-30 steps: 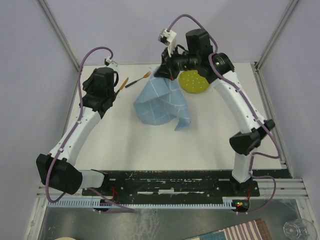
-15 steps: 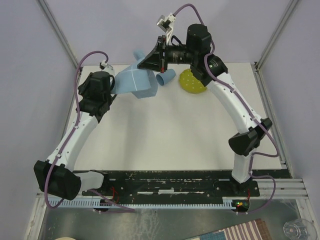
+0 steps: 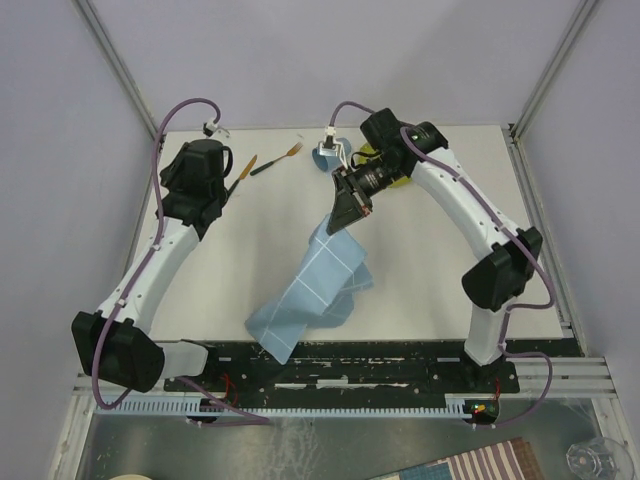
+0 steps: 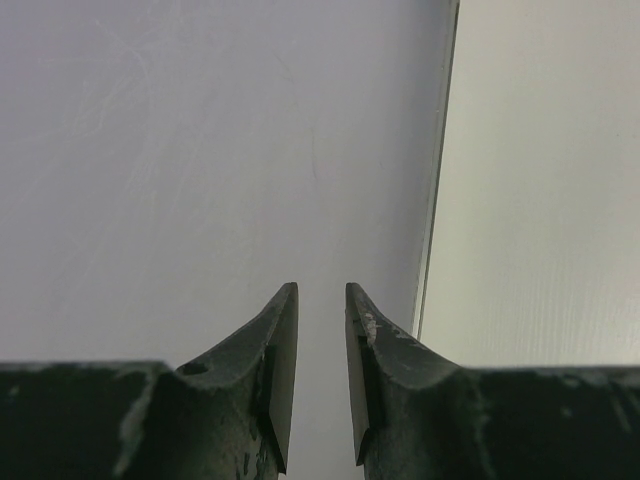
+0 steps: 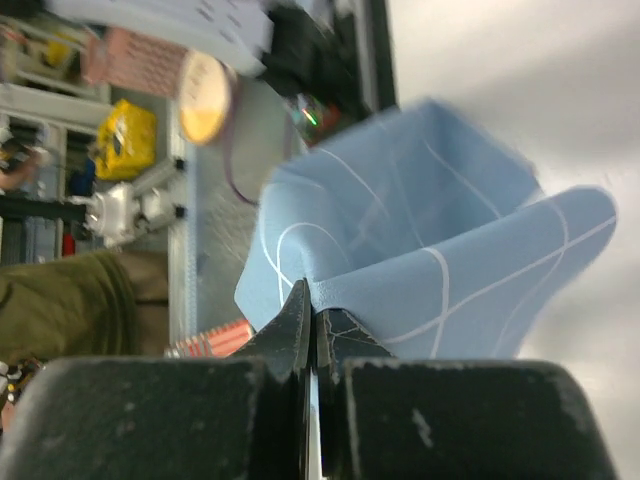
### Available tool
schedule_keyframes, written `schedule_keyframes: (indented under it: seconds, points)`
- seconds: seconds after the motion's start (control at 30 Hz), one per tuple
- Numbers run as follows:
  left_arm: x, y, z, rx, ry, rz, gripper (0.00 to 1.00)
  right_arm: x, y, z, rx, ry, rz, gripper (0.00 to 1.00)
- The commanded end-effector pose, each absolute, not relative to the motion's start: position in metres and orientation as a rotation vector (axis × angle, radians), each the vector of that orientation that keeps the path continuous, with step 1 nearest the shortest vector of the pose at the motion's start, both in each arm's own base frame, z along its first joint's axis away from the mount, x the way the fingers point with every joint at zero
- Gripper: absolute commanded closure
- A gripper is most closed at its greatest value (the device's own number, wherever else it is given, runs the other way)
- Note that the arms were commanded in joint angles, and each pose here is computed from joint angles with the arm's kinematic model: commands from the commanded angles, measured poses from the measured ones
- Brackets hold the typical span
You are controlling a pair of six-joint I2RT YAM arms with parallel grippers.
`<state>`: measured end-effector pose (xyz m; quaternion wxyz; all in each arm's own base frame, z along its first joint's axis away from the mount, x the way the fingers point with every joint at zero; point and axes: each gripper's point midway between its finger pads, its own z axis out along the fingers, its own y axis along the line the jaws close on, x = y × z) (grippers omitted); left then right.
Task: Set the dinner table for one person
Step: Flatten out the napkin at the center of the board.
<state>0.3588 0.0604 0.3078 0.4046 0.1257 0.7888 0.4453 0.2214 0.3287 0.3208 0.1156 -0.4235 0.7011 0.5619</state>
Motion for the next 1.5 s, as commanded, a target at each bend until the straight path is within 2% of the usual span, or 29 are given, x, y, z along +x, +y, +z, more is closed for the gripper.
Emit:
schedule_keyframes:
  seconds: [0.0,0.27,0.37,0.67,0.83,1.0,1.13,1.23,1.47]
  points:
    - [0.366,0.059,0.327,0.207,1.939,1.064,0.68,0.195,0.274,0.269,-1.527,2.305,1.441,0.98]
    - [0.365,0.058,0.329,0.201,1.938,1.055,0.68,0.197,0.255,0.241,-1.581,2.407,1.319,0.98]
    - [0.366,0.058,0.328,0.2,1.938,1.053,0.68,0.216,0.261,0.243,-1.536,2.39,1.231,0.98]
    - [0.369,0.057,0.325,0.197,1.949,1.052,0.68,0.335,0.333,0.325,-1.263,1.975,1.025,0.98]
    - [0.365,0.053,0.316,0.195,1.98,0.989,0.68,0.37,0.367,0.376,-1.083,1.718,1.077,0.98]
    - [0.359,0.054,0.312,0.204,1.987,0.994,0.68,0.376,0.386,0.418,-0.944,1.537,1.178,0.98]
    - [0.358,0.055,0.315,0.199,1.98,0.993,0.69,0.374,0.382,0.384,-0.991,1.706,1.116,0.98]
    - [0.358,0.054,0.318,0.192,1.974,0.986,0.69,0.365,0.358,0.336,-1.059,1.897,0.991,0.98]
    - [0.362,0.051,0.318,0.189,1.973,0.965,0.68,0.334,0.304,0.281,-1.13,2.118,0.809,0.98]
